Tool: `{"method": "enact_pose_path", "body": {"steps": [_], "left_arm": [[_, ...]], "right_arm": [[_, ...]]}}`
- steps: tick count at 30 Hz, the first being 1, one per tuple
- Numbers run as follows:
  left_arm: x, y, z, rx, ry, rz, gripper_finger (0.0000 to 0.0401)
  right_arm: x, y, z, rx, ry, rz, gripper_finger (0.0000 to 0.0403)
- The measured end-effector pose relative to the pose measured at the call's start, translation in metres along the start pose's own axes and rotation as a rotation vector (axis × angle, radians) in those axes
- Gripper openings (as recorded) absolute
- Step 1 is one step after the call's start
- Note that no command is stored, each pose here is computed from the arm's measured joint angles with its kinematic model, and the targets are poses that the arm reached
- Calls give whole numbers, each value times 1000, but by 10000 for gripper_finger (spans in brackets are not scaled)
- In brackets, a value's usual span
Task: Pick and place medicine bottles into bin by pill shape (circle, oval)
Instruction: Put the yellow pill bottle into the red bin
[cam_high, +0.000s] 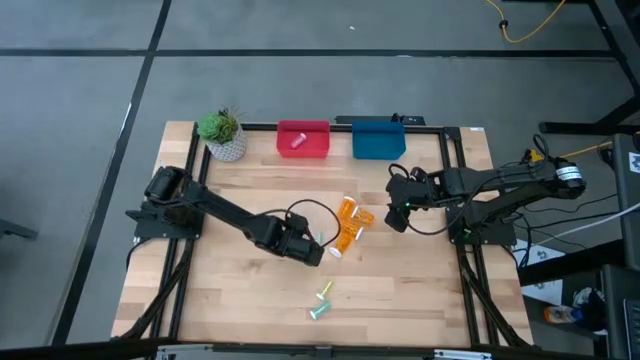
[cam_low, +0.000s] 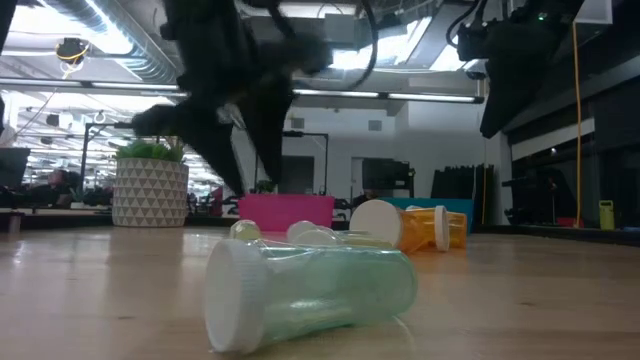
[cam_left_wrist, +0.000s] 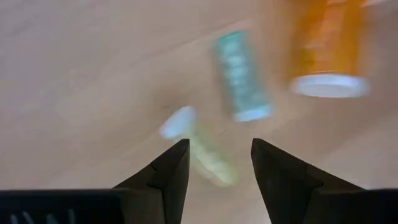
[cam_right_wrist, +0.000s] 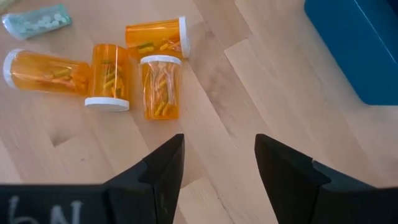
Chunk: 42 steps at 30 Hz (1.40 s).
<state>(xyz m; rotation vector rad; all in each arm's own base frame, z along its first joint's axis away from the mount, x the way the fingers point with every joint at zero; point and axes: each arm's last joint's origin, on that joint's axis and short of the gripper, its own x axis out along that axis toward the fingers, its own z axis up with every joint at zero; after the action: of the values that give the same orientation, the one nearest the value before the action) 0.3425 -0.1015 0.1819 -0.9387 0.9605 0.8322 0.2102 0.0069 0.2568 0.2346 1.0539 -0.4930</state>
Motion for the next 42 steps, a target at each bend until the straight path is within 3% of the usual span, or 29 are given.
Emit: {"method": "enact_pose_path", "body": {"steps": [11,20,28,36,42], "left_arm": [[36,4,-9,-98,112,108,166],[39,8,4,25,160,128,160],[40,13,14,110,170,152,109],[9,33,75,197,57,197,89],[-13,64,158,177,-164,215,89]], "right_arm": [[0,0,0,-11,0,-2,198],[0,0,0,-2,-1,-3,198],[0,0,0,2,-2,-3,198],[0,0,0,3,-4,-3,198],[0,1,2,9,-23,8,198]]}}
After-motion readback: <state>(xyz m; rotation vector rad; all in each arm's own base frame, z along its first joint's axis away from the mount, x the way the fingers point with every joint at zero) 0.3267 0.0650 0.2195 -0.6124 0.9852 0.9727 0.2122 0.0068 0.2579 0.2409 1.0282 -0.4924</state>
